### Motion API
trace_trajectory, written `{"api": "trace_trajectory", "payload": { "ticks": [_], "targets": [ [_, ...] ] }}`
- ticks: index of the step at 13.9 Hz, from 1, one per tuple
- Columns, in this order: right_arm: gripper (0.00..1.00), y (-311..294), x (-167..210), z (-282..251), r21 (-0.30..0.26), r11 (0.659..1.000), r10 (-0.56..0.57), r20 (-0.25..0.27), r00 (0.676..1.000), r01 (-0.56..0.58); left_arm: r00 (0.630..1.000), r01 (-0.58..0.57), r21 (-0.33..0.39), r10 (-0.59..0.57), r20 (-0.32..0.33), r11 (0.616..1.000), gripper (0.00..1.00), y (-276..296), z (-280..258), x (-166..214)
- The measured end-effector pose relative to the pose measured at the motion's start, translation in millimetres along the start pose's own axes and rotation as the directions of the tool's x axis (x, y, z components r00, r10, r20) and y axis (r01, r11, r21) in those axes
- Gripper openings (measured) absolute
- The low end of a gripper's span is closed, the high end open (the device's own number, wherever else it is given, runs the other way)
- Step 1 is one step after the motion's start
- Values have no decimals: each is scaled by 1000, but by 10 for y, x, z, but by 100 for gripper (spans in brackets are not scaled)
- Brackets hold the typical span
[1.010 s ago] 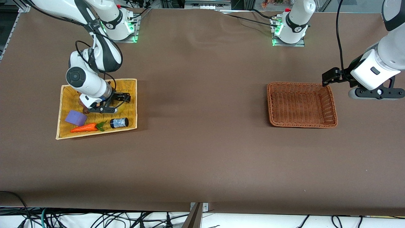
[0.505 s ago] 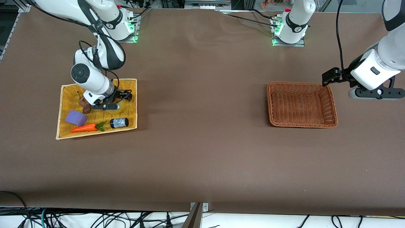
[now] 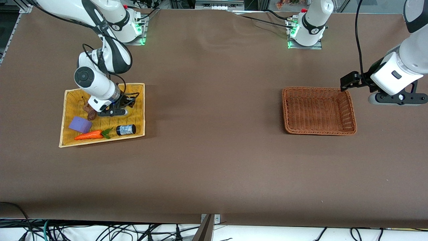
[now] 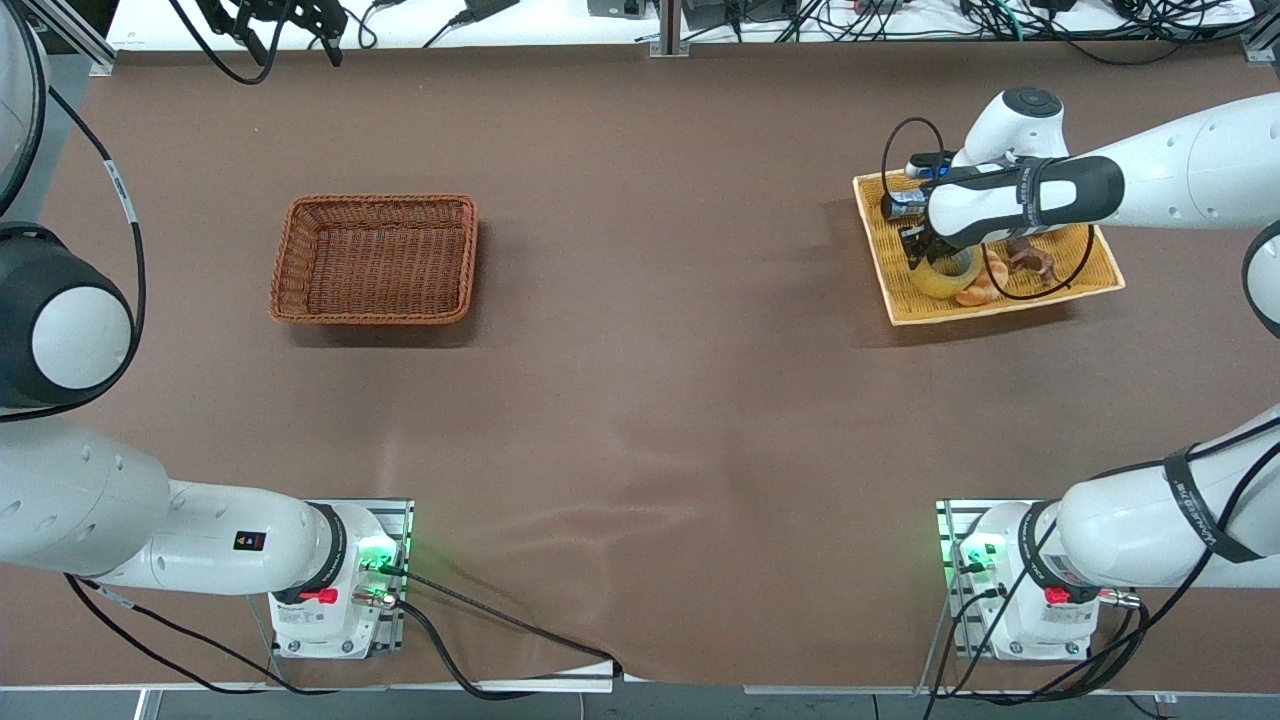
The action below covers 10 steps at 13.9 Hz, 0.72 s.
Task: Transfer tape with both arms
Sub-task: 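Grasp the tape roll with the right gripper and lift it, then carry the tape roll with the right gripper toward the table middle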
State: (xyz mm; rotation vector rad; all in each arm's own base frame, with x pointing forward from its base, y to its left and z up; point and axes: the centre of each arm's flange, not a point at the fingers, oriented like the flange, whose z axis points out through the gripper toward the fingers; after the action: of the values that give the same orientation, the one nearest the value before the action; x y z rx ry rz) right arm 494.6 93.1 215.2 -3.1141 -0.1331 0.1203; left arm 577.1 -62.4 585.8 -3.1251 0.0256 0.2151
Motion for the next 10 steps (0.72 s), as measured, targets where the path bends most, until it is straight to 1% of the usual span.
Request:
{"api": "trace_trajectory", "payload": {
  "ticks": [2, 4, 6, 7, 8, 10],
  "targets": [
    [22, -3, 89, -220, -6, 1000, -5, -8, 1000, 5, 1000, 0, 0, 0, 0, 1000, 100, 0, 0, 0],
    [22, -13, 253, -660, -20, 1000, -3, 27, 1000, 4, 1000, 0, 0, 0, 0, 1000, 100, 0, 0, 0],
    [22, -130, 438, -1237, -29, 999, -15, 64, 998, 17, 1000, 0, 0, 0, 0, 1000, 100, 0, 0, 0],
    [22, -296, 514, -1521, -23, 999, -24, 62, 998, 26, 1000, 0, 0, 0, 0, 1000, 100, 0, 0, 0],
    [22, -530, 563, -1762, -12, 1000, -15, 47, 999, 15, 1000, 0, 0, 0, 0, 1000, 100, 0, 0, 0],
    [22, -1115, 575, -2056, 14, 1000, 27, 5, 1000, -27, 1000, 0, 0, 0, 0, 1000, 100, -1, 0, 0]
  ]
}}
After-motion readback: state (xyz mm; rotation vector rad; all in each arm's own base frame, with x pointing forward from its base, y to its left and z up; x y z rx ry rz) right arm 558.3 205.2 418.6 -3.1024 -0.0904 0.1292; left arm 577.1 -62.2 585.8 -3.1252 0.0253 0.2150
